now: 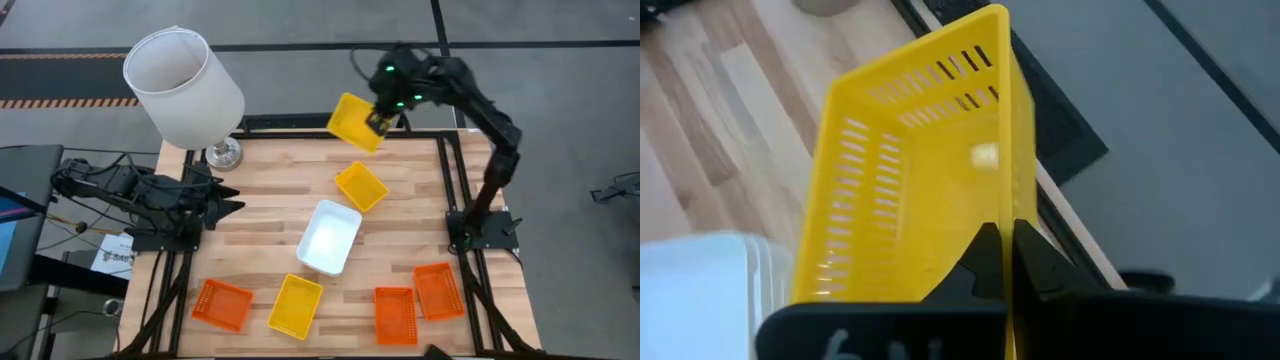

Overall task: Stack baskets by color
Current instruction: Stack the middle yellow bin on the top yellow bin

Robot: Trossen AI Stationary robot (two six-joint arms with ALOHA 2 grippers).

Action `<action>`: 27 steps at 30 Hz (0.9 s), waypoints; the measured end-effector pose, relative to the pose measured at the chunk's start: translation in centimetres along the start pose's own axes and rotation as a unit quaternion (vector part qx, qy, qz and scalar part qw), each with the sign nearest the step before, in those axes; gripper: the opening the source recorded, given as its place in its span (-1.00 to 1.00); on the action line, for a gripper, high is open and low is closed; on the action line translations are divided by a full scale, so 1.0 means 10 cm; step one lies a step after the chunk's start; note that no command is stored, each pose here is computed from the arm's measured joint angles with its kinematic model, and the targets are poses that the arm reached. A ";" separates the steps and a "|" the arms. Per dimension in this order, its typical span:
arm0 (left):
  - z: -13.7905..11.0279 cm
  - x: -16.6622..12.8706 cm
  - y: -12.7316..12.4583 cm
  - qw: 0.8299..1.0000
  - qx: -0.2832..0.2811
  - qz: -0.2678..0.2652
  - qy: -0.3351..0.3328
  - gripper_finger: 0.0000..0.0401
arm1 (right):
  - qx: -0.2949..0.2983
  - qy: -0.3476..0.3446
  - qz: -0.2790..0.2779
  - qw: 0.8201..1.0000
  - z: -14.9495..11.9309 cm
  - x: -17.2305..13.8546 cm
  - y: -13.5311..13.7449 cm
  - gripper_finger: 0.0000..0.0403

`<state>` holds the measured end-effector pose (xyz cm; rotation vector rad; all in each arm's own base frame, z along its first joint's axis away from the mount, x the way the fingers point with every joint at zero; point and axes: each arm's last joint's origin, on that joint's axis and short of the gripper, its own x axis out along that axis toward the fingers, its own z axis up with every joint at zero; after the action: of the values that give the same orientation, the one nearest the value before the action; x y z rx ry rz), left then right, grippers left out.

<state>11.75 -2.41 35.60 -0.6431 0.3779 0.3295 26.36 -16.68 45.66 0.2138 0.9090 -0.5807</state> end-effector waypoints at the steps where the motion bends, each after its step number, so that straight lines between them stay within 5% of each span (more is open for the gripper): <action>1: 0.00 0.00 0.00 1.000 0.000 0.002 -0.002 0.24 | 0.004 0.001 -0.004 1.000 -0.05 -0.09 -0.03 -0.99; 8: 0.01 0.00 0.01 1.000 -0.009 0.018 -0.020 0.24 | 0.053 -0.005 -0.010 0.999 -0.52 -0.56 -0.09 -0.97; 13: 0.01 0.00 0.01 0.999 -0.009 0.020 -0.023 0.24 | 0.100 -0.024 -0.018 0.995 -0.96 -0.59 0.01 -0.97; 20: 0.02 0.00 0.02 0.998 -0.013 0.037 -0.042 0.24 | 0.168 -0.044 0.005 0.985 -1.50 -0.06 0.15 -0.95; 27: 0.02 0.00 0.02 0.998 -0.020 0.037 -0.042 0.24 | 0.214 -0.085 0.052 0.972 -1.67 0.61 0.23 -0.96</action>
<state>11.70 -2.09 35.66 -0.6532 0.3149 0.4337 19.15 -10.18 30.56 0.5885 0.5936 -0.6834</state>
